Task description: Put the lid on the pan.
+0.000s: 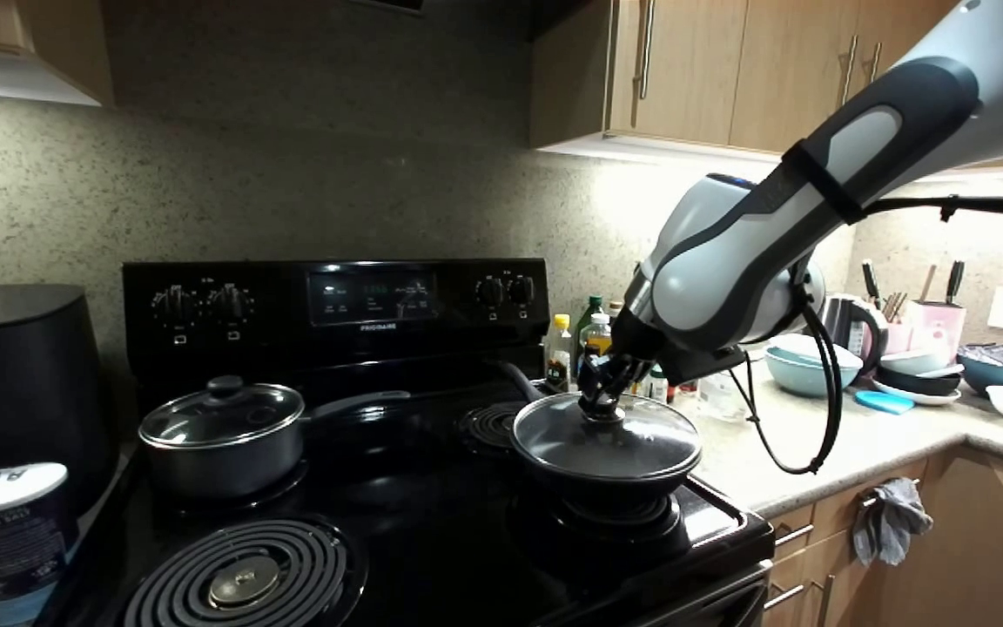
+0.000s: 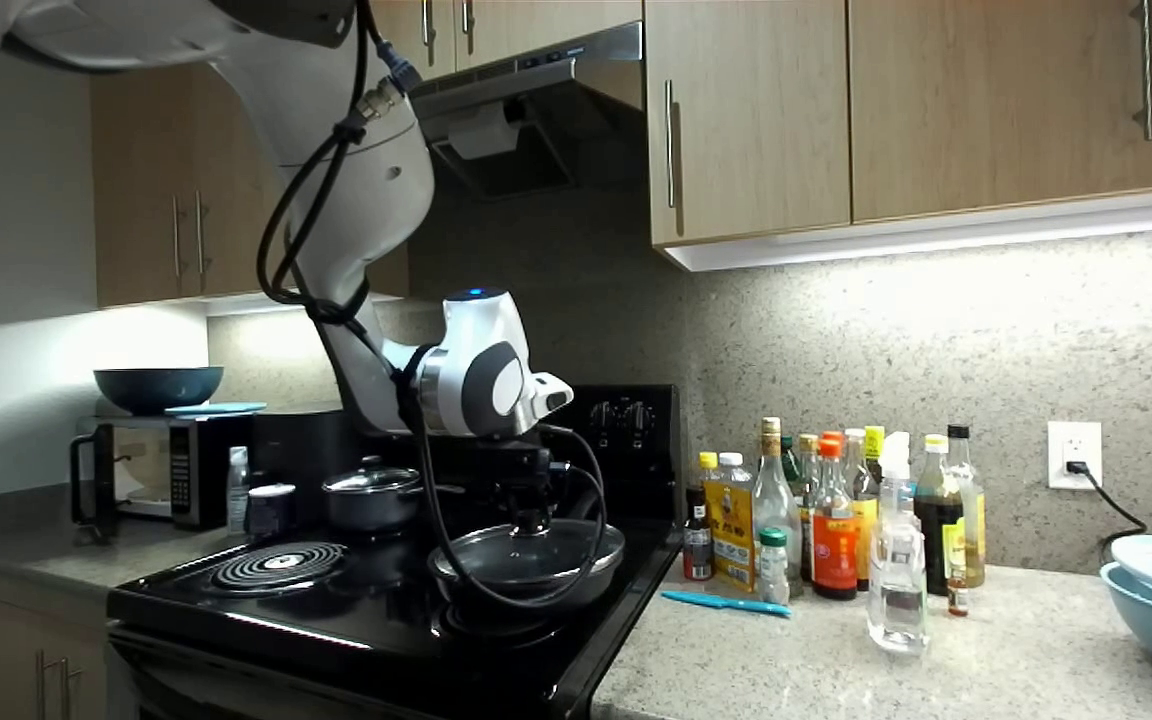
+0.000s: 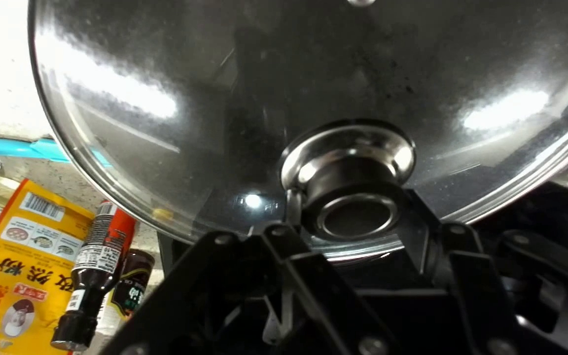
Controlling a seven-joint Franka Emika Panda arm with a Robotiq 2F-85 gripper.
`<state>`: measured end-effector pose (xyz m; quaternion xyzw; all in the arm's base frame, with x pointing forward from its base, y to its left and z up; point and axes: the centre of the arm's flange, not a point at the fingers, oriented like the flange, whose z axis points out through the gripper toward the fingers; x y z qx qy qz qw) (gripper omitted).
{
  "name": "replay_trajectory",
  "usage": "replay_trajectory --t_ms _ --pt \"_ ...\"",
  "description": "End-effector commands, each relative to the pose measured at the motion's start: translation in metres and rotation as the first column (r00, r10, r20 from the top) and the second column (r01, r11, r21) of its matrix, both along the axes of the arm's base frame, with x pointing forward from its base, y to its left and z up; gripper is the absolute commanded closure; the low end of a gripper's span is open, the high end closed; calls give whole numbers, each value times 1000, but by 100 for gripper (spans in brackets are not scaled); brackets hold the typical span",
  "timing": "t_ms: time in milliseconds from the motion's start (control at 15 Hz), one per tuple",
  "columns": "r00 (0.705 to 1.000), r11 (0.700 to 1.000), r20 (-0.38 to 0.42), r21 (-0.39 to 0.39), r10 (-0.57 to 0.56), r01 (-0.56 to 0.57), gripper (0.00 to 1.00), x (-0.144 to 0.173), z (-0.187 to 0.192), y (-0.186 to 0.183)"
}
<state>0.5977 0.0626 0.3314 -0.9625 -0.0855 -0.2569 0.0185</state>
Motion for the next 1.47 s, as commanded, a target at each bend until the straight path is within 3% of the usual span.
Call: replay_trajectory --t_ms 0,133,200,267,467,667,800,1067,1133,1400 --pt "997 998 -47 9 57 -57 75 -11 -8 14" --pt "997 998 -42 7 60 -60 75 -11 -8 19" --pt "997 998 -36 -2 62 -63 25 -10 -7 20" --pt "998 998 -25 -5 62 -62 23 -11 -6 21" --pt "998 998 4 -11 55 -55 5 -14 -1 20" --pt "993 997 102 -43 63 -59 0 -22 11 21" --pt "973 993 214 -85 93 -76 0 -30 25 23" --pt "891 985 430 -142 147 -94 0 -51 50 17" --pt "923 989 361 -102 133 -103 0 -23 47 5" --pt "902 991 413 -105 123 -88 0 -31 57 -5"
